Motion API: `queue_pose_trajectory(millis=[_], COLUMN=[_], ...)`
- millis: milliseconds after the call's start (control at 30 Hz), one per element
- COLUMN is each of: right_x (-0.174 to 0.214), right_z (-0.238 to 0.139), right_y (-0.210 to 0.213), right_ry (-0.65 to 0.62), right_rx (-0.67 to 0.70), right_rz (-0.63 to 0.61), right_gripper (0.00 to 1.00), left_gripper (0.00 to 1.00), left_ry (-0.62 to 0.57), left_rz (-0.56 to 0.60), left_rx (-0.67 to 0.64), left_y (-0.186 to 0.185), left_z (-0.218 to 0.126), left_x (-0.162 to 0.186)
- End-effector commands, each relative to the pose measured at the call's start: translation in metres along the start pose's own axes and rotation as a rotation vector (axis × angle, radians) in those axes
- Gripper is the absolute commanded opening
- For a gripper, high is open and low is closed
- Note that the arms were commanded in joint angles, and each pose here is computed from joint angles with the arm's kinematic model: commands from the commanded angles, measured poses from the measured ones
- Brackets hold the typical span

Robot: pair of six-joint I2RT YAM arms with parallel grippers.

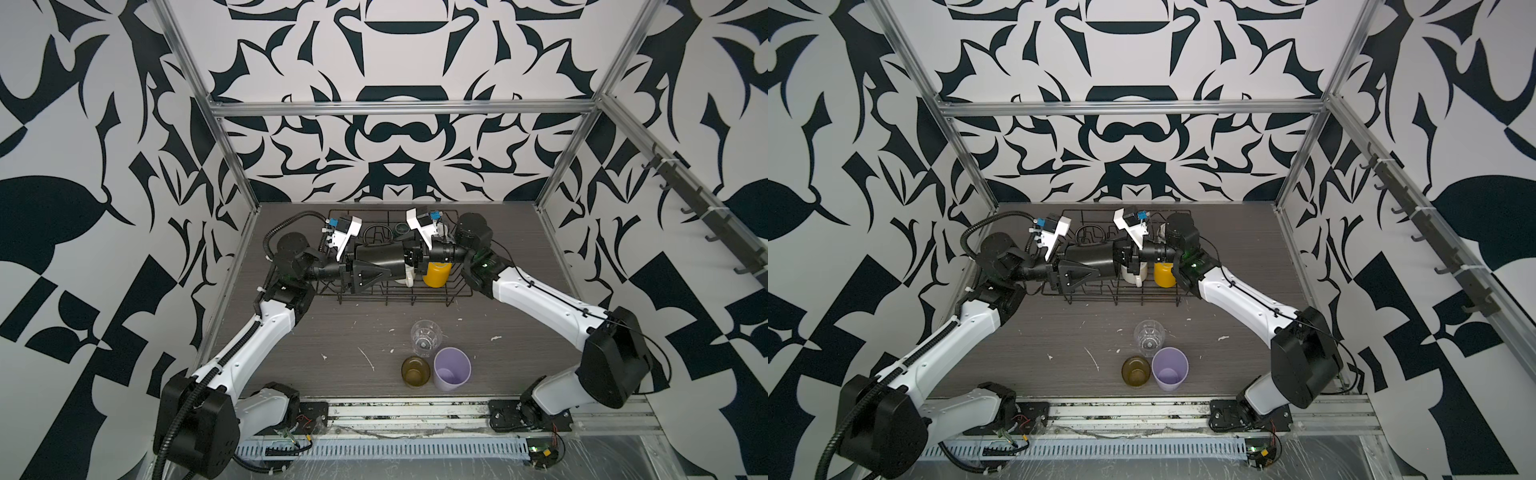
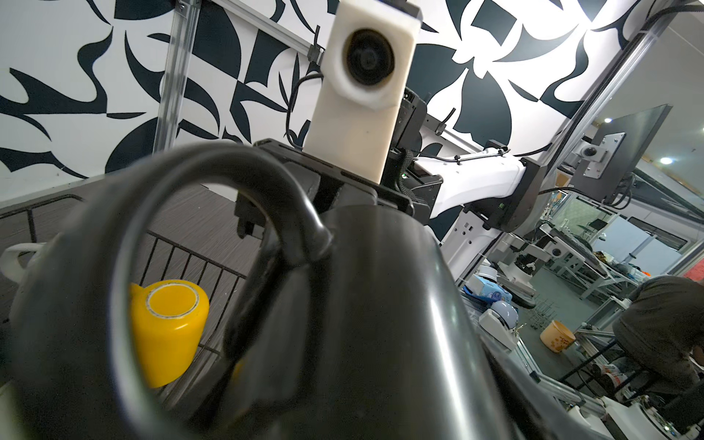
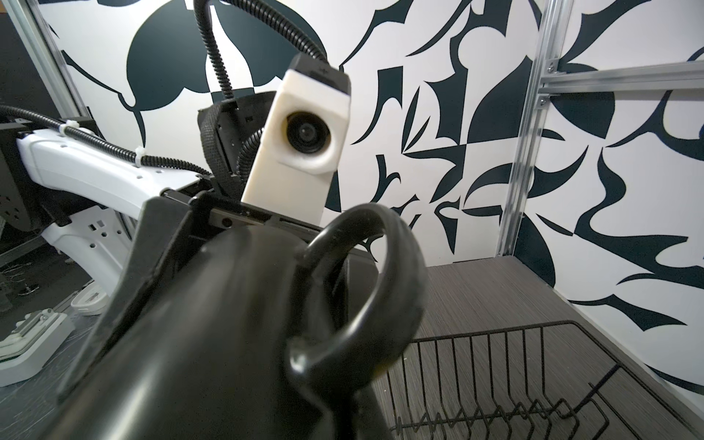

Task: Load the cups into the dish rack
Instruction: 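Close the left gripper on the black mug's body beside the right gripper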

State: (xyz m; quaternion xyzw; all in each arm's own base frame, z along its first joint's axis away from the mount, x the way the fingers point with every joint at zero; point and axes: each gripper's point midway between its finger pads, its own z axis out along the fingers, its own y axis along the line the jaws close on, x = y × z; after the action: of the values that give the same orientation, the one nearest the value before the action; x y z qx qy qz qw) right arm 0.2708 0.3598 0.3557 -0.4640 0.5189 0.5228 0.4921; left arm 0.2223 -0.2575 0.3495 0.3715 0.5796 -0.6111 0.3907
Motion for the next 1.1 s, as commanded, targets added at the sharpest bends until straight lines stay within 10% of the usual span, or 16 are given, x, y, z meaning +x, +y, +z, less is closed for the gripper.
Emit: queue_pose_trajectory(millis=[0,67,267,533,1067], right_x=[-0.039,-0.039,-0.037,-0.034,-0.027], right_z=[-0.002,-0.002,-0.002,-0.004,-0.010], right_y=[-0.014,-0.015,-0.017,-0.017,-0.021], right_ry=[-0.116,-0.118,-0.115,-0.102,-0.088], right_rx=[0.091,0.092,0.102,0.106,0.124], right_rz=[-0.008,-0.002,0.017,0.037,0.085], right_gripper=[0.00,0.00,0.04,0.32,0.47], left_gripper=[0.83,0.74,0.01,0.00,0.00], left_ry=[0.048,0.049,0.036,0.047,0.033], left_rz=[0.169,0.171,0.181,0.205,0.202], left_rx=[0.153,0.154,0.138,0.062,-0.041], left_y=[-0.044,-0.044,-0.044,-0.040,-0.027], left_z=[0.002,0.002,0.002,-0.001,-0.009], left_x=[0.001,0.001,-0.002,-0.003,-0.016])
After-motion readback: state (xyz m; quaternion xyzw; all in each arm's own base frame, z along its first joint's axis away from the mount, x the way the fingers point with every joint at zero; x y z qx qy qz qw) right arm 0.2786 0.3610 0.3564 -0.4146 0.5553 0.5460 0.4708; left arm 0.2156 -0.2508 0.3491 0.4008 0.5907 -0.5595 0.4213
